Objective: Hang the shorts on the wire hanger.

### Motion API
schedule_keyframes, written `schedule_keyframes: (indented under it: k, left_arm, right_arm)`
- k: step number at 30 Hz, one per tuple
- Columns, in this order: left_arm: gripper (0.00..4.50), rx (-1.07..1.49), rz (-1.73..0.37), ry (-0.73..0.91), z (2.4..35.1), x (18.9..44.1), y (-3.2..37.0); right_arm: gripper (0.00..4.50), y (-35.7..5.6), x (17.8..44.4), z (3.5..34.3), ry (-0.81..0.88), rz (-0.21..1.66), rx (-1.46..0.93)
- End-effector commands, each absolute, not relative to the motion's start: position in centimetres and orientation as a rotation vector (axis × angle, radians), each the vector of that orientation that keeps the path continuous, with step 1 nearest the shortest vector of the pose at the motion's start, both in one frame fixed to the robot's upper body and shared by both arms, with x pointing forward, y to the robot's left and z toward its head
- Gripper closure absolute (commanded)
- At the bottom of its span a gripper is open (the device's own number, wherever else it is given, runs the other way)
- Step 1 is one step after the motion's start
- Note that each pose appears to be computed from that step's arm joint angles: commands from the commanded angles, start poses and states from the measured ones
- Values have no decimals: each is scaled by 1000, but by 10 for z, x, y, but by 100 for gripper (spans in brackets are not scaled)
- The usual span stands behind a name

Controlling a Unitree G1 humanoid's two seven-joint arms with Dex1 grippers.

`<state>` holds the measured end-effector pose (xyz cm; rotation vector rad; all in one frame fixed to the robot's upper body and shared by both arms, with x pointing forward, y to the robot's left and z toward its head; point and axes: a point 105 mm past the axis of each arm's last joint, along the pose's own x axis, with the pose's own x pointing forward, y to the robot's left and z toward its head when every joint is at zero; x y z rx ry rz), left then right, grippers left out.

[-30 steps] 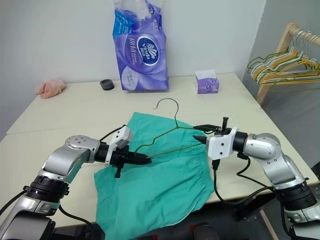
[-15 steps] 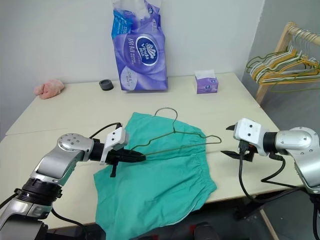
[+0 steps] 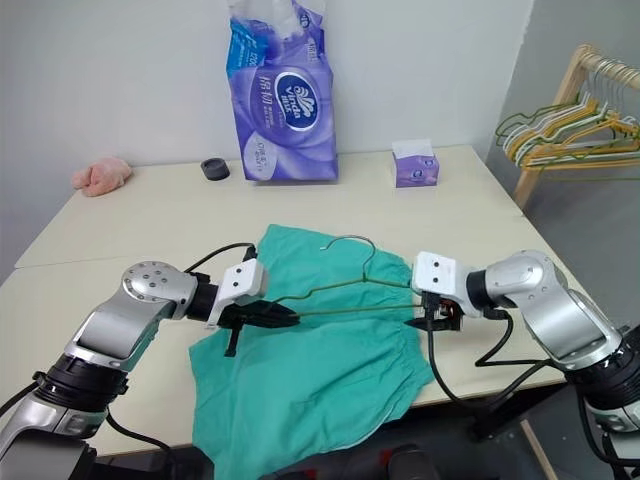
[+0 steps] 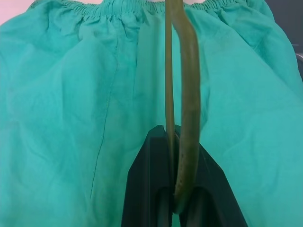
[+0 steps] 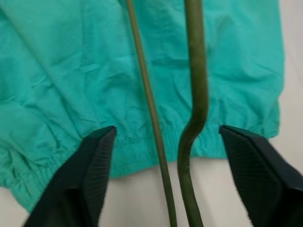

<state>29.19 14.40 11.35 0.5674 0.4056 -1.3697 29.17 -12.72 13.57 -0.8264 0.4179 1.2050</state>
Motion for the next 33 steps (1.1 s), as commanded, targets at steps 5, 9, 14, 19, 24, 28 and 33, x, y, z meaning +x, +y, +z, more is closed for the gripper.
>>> schedule_keyframes:
  k: [5, 9, 14, 19, 24, 28, 33]
  left_arm:
    - [450, 597, -1381, 376, 118, 289, 142]
    - [450, 595, -1390, 362, 116, 289, 140]
    - [375, 519, -1340, 298, 123, 300, 137]
    - [228, 423, -1180, 213, 138, 320, 153]
    - [203, 289, -834, 130, 164, 355, 216]
    - [203, 248, -881, 152, 159, 340, 219]
    - [203, 230, -1140, 238, 147, 301, 192]
  right_arm:
    - [351, -129, 288, 139, 435, 1229, -866]
    - [447, -131, 284, 138, 442, 1235, -860]
    - [450, -134, 282, 136, 455, 1227, -843]
    - [450, -149, 278, 132, 509, 1176, -777]
    - [450, -195, 273, 125, 624, 981, -578]
    - [450, -220, 257, 122, 668, 851, -375]
    - [450, -234, 227, 114, 725, 759, -177]
